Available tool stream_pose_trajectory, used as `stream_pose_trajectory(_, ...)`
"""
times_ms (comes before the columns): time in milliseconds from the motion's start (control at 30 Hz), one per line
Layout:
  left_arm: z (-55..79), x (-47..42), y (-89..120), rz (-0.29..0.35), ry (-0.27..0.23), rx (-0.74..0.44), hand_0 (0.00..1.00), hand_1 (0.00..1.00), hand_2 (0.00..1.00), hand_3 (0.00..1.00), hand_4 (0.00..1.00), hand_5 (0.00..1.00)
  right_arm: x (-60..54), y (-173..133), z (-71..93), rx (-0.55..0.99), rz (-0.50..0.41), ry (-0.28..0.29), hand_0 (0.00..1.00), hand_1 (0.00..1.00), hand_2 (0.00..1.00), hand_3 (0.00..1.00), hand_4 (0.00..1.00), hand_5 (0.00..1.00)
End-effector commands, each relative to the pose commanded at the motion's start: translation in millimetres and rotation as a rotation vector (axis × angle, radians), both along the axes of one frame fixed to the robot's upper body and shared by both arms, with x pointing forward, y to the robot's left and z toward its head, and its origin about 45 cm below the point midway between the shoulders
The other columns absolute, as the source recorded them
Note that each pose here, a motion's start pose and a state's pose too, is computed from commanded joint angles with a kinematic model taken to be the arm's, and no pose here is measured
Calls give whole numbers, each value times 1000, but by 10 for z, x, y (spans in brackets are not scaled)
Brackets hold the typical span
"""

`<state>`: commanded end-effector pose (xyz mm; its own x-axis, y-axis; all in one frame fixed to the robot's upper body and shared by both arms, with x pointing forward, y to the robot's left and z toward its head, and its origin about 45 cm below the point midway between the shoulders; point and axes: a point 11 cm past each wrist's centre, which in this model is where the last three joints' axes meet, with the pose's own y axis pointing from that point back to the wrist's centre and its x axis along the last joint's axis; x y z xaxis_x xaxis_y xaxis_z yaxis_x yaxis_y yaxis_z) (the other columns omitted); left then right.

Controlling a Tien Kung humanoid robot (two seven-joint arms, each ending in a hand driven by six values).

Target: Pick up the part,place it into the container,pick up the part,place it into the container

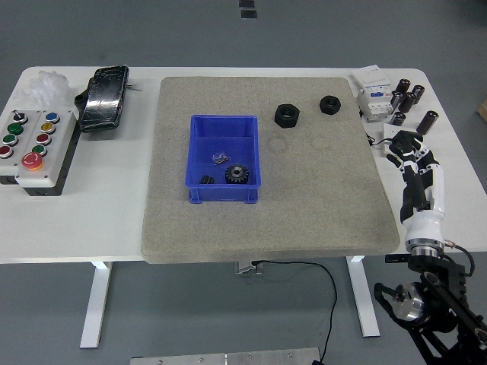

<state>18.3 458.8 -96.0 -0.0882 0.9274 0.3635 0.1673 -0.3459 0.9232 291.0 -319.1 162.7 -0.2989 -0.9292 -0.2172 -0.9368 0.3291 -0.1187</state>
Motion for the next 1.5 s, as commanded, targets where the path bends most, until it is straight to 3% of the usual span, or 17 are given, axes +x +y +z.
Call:
stream_pose_trajectory(333,43,-16,104,4,1,16,699,711,711,825,917,565,64,-69,85,-13,-49,-35,731,715,716,663,777,537)
stream_pose_trajectory(567,61,-69,153,15,5,23,699,710,710,823,913,563,62,37,52,38,-20,-41,730,710,715,661,796,580)
stream_pose_trajectory(800,45,-301,134,74,32,28,698,707,708,820,909,561,140,112,88,11,-15,-38,721,705,721,658,794,587)
stream_pose_trajectory(867,40,-331,123,83,38,27,698,707,708,820,909,561,164,116,107,3,-19,-40,721,705,721,658,794,587)
stream_pose_trajectory(1100,20,-291,78,81,25,19,698,704,707,819,905,558,213,72,151,-9,-42,-44,713,701,722,658,791,585)
stream_pose_trajectory(1333,19,-281,83,71,17,21,697,705,705,814,899,552,217,7,22,46,-69,-19,701,693,720,655,786,584)
stream_pose_trajectory(1500,11,-228,69,62,2,19,695,703,704,812,892,544,198,-21,-46,67,-74,-1,696,684,718,657,782,580)
